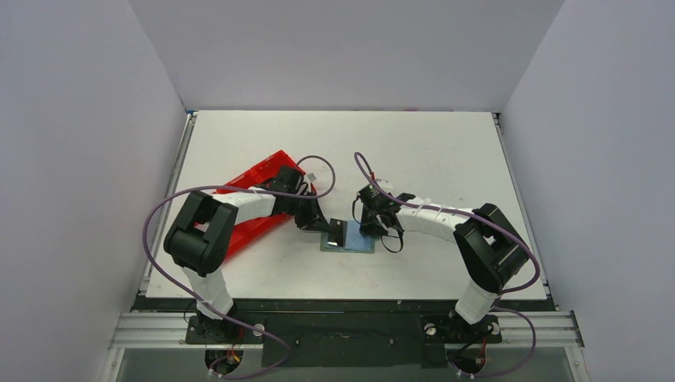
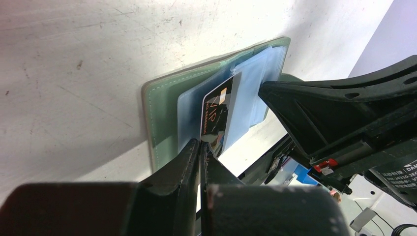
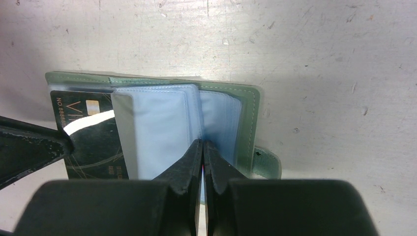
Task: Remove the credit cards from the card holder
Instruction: Remove the credit card from the card holder, then place the credit card in the storage box.
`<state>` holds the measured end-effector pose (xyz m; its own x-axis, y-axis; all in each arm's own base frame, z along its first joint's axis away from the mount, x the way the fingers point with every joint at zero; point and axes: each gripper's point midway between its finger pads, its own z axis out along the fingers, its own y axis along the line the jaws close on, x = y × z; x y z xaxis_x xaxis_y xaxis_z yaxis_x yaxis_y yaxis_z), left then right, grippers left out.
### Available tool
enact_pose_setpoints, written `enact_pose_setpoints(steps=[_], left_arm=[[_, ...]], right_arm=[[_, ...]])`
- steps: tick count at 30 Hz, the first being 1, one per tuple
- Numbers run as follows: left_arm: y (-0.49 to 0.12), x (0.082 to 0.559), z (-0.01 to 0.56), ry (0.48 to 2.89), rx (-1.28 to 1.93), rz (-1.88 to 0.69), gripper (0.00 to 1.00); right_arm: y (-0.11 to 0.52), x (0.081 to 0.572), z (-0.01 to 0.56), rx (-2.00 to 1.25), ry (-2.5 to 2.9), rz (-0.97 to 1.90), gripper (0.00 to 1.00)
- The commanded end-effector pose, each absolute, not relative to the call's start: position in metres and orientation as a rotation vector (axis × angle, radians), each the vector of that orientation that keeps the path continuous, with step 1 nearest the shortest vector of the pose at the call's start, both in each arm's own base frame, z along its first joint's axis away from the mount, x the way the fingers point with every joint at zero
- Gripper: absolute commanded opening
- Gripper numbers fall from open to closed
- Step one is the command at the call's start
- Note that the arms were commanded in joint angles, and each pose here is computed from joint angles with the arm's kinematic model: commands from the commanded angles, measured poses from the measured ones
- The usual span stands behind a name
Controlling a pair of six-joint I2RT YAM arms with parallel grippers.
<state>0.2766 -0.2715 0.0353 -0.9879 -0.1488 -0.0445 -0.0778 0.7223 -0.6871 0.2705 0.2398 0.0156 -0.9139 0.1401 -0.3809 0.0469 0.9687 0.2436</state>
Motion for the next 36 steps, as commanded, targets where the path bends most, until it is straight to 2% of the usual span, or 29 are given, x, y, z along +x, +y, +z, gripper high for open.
enact_pose_setpoints(steps=[1,15,23,24,26,27,30,34,36], left_arm=[[-0.262,0.285,0.051,2.77,-0.163,-1.092,0.0],[-0.254,0.292,0.086,2.706,-0.117,-1.086,0.0],[-0.249,0.293,0.108,2.659,-0.091,-1.092,0.0],[-0.248,0.293,0.113,2.65,-0.086,-1.092,0.0],[-0.246,0.294,0.121,2.634,-0.083,-1.088,0.0],[-0.244,0.294,0.125,2.627,-0.085,-1.082,0.0],[-0.238,0.296,0.138,2.601,-0.088,-1.068,0.0],[-0.228,0.301,0.152,2.571,-0.111,-1.039,0.0],[-0.221,0.305,0.16,2.55,-0.142,-1.019,0.0]], right_arm=[[0.203,0.243,-0.03,0.113,2.847,0.091,0.0],[0.211,0.256,-0.009,0.122,2.8,0.148,0.0],[0.228,0.277,0.035,0.112,2.716,0.262,0.01],[0.232,0.282,0.047,0.111,2.694,0.283,0.03],[0.237,0.288,0.065,0.105,2.658,0.319,0.13],[0.241,0.293,0.076,0.103,2.634,0.344,0.24],[0.244,0.299,0.103,0.104,2.578,0.388,0.46],[0.245,0.308,0.13,0.111,2.513,0.429,0.54],[0.244,0.311,0.139,0.112,2.49,0.441,0.56]])
